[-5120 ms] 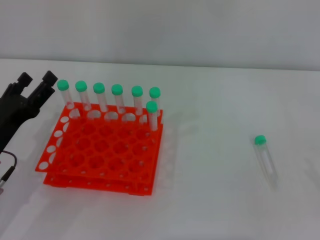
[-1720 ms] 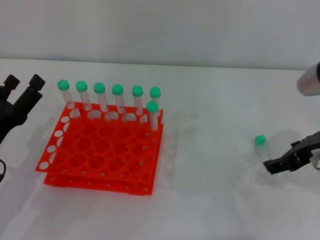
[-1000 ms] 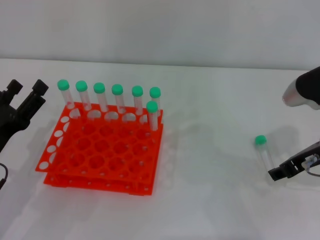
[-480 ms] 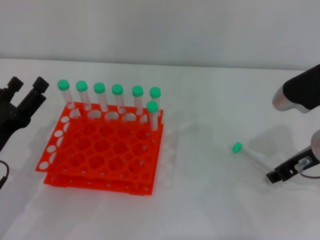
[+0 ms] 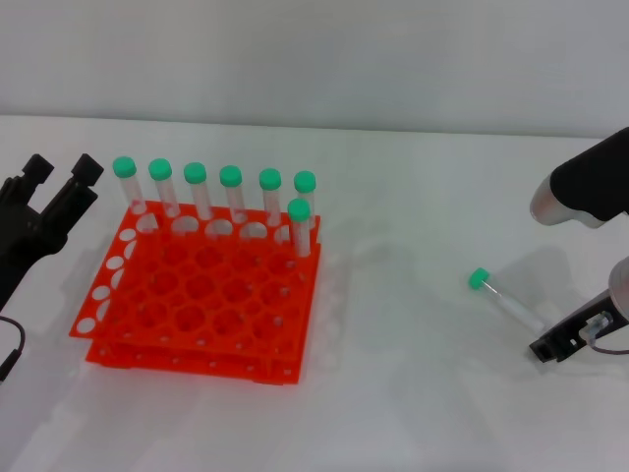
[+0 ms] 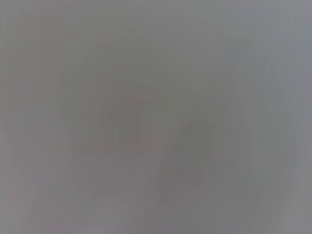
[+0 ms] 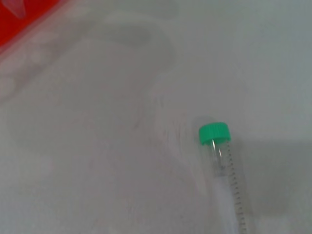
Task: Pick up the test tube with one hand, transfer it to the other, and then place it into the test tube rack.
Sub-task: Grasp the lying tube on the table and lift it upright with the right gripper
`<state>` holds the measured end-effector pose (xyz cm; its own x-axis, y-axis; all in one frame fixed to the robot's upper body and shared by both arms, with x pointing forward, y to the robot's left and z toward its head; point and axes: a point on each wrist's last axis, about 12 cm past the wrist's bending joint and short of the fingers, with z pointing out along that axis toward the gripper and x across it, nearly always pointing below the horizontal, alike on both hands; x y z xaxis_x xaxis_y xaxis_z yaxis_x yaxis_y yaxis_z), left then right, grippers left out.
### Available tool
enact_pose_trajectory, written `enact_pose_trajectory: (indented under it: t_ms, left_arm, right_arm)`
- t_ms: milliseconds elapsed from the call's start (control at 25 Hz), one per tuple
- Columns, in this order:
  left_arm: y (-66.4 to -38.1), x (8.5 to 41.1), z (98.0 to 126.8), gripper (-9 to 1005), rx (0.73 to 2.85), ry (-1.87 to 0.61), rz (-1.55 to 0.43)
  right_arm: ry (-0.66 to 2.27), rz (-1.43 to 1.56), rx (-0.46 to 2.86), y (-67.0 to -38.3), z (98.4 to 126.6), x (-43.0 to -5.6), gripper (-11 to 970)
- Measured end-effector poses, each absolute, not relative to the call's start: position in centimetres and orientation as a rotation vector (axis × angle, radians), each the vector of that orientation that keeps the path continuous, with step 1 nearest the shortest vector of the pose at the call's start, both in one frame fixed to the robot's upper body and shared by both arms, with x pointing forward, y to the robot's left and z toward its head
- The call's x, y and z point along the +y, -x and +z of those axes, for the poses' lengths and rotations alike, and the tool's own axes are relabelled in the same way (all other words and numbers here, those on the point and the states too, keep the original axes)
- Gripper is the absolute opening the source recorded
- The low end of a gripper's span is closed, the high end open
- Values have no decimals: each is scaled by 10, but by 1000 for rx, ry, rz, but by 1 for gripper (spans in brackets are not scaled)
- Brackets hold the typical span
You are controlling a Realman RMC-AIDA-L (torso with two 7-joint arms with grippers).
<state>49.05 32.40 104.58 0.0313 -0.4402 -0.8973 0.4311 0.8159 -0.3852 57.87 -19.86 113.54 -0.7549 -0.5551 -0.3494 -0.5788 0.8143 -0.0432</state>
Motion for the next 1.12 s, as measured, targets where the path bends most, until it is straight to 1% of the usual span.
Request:
enact_pose_trajectory:
  t_ms: [280,840,1040,1120]
  left_arm:
    - [-489,324,1045,877,1389,12,-673]
    - [-489,323,1044,877,1391,14,-675]
    - [-489,323,1044,877,1389,13,-676]
    - [-488,323,1044,877,1386,12,-677]
  right_arm:
    - [878,88,2657,-583,1135,-194,358]
    - [914,88,2677,-586,1132,-187,268]
    - [915,87,2677,-587,1132,-187,193]
    - [914,87,2672,-587,1133,-186,193]
